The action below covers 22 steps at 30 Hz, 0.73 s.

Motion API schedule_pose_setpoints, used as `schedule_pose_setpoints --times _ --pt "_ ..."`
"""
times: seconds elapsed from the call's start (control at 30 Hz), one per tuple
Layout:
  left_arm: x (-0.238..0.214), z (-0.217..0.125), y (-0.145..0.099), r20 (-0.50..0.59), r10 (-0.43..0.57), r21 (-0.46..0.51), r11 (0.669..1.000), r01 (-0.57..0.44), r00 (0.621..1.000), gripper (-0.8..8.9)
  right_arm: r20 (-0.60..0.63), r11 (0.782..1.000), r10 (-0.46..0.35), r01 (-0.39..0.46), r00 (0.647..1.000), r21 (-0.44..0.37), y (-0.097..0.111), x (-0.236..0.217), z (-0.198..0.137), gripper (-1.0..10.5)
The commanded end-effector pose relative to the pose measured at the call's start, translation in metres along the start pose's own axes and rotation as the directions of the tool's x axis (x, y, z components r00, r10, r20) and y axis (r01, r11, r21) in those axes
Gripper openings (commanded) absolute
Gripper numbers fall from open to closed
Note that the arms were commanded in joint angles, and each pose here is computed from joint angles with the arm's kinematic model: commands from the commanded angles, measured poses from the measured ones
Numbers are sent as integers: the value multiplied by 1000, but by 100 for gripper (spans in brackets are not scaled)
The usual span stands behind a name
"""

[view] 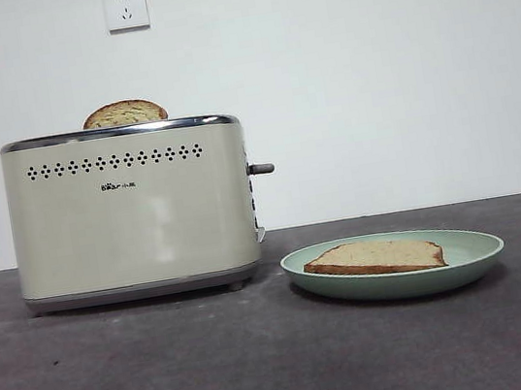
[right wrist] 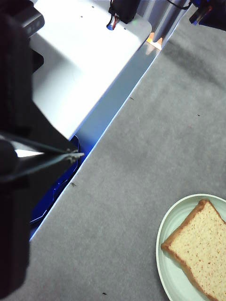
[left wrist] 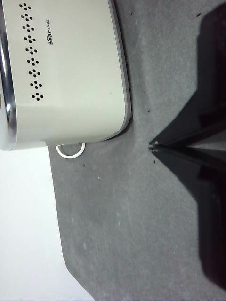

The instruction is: Take the bread from the toaster,put the bread on the plate,put the plate on the table

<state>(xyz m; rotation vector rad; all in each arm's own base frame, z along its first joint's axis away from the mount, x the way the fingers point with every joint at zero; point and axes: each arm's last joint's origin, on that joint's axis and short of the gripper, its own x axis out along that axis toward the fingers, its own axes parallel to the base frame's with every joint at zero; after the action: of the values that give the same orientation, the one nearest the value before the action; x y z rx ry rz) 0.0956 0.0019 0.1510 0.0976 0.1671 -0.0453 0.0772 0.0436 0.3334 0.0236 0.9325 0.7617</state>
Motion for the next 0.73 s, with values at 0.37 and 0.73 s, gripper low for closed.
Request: schedule_pose_setpoints --times 0.37,0.73 --pt "1 -3 0 -5 3 -10 1000 -3 1000 -4 4 1000 -5 5 1000 -7 0 0 -1 2" --pt "1 -3 0 -5 3 -10 1000 -3 1000 -4 498 958 -164 258 851 -126 3 -38 -2 2"
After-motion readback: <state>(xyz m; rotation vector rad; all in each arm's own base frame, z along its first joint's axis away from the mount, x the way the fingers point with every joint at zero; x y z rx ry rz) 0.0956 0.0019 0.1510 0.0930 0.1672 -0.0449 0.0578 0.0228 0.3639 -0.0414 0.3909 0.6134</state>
